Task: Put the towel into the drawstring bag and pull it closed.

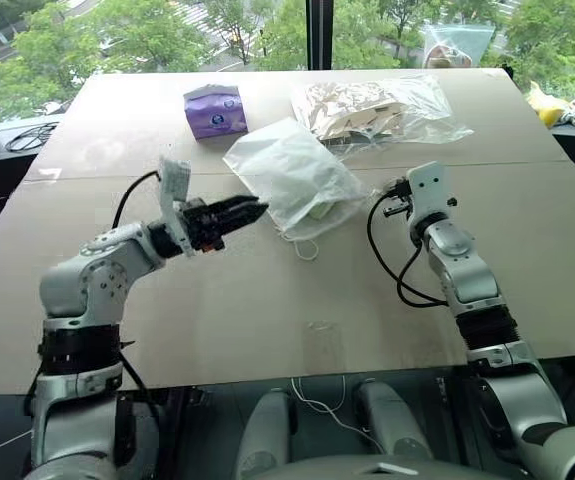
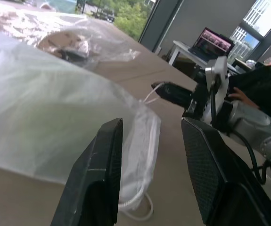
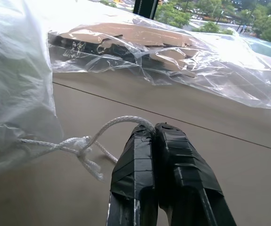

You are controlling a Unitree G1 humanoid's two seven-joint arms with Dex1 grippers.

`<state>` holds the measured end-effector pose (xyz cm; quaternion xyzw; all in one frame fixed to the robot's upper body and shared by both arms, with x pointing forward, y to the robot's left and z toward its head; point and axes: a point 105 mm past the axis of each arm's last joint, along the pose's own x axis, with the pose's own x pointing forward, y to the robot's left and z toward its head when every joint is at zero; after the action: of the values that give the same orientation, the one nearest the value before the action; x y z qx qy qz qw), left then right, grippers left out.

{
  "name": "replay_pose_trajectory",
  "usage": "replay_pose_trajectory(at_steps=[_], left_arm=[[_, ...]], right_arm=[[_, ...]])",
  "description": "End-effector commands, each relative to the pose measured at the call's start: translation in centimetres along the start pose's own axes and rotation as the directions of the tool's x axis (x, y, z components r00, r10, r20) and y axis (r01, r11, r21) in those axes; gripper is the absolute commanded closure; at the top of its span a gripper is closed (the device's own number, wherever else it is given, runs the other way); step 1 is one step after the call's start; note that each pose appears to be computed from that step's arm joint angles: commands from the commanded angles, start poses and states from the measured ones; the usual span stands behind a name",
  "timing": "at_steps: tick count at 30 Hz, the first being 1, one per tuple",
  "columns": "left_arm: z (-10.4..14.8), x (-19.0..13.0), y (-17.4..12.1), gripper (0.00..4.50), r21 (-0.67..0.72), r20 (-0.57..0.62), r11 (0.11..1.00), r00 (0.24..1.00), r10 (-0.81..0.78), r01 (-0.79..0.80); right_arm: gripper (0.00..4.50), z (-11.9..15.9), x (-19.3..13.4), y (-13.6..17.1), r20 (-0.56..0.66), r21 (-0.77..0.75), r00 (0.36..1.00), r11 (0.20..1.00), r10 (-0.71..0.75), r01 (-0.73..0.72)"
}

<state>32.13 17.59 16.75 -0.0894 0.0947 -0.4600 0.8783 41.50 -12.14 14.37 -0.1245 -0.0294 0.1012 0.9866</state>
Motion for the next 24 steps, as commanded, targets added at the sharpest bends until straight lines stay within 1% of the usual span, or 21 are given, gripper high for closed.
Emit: replay_pose_trajectory(at_steps=[1, 3, 4, 6, 8, 10, 12, 15, 19, 24], left_arm=[[-2.2, 0.0, 0.8, 2.53, 0.152, -0.11, 0.988, 0.992, 0.057, -0.04], [-3.8, 0.3, 1.2, 2.53, 0.239, -0.162, 0.97, 0.983, 0.084, -0.043], [-4.1, 0.7, 1.5, 2.53, 0.265, -0.151, 0.963, 0.984, 0.096, -0.053], [-4.2, 1.6, 2.1, 2.53, 0.309, -0.115, 0.948, 0.987, 0.114, -0.073], [-4.4, 2.4, 2.8, 2.53, 0.412, -0.106, 0.907, 0.985, 0.138, -0.083], [-3.9, 3.1, 3.5, 2.53, 0.454, -0.069, 0.884, 0.984, 0.162, -0.114], [-3.4, 3.8, 3.8, 2.53, 0.476, -0.044, 0.871, 0.986, 0.16, -0.12], [-3.5, 4.8, 3.7, 2.53, 0.51, -0.044, 0.856, 0.99, 0.131, -0.09], [-3.5, 6.4, 2.6, 2.53, 0.498, -0.029, 0.867, 0.998, 0.056, -0.034], [-4.9, 6.7, 1.7, 2.53, 0.461, -0.094, 0.885, 0.995, -0.018, 0.06]], right_arm=[[4.5, 2.0, 0.2, -0.5, 0.061, -0.002, 0.998, 1.0, -0.012, 0.012], [4.5, 2.1, 0.2, -0.6, 0.063, 0.002, 0.998, 1.0, -0.015, 0.015], [4.5, 2.1, 0.2, -0.6, 0.063, 0.003, 0.998, 1.0, -0.016, 0.016], [4.5, 2.1, 0.2, -0.6, 0.063, 0.005, 0.998, 1.0, -0.017, 0.016], [4.5, 2.2, 0.2, -0.7, 0.063, 0.012, 0.998, 1.0, -0.02, 0.02], [4.5, 2.3, 0.1, -0.9, 0.064, 0.016, 0.998, 1.0, -0.027, 0.026], [4.5, 2.3, 0.1, -1.1, 0.063, 0.018, 0.997, 0.999, -0.034, 0.033], [4.5, 2.3, 0.0, -1.4, 0.061, 0.019, 0.997, 0.999, -0.042, 0.041], [4.5, 2.2, -0.2, -1.5, 0.058, 0.02, 0.997, 0.999, -0.049, 0.048], [4.5, 2.2, -0.4, -2.0, 0.055, 0.026, 0.996, 0.997, -0.07, 0.068]])
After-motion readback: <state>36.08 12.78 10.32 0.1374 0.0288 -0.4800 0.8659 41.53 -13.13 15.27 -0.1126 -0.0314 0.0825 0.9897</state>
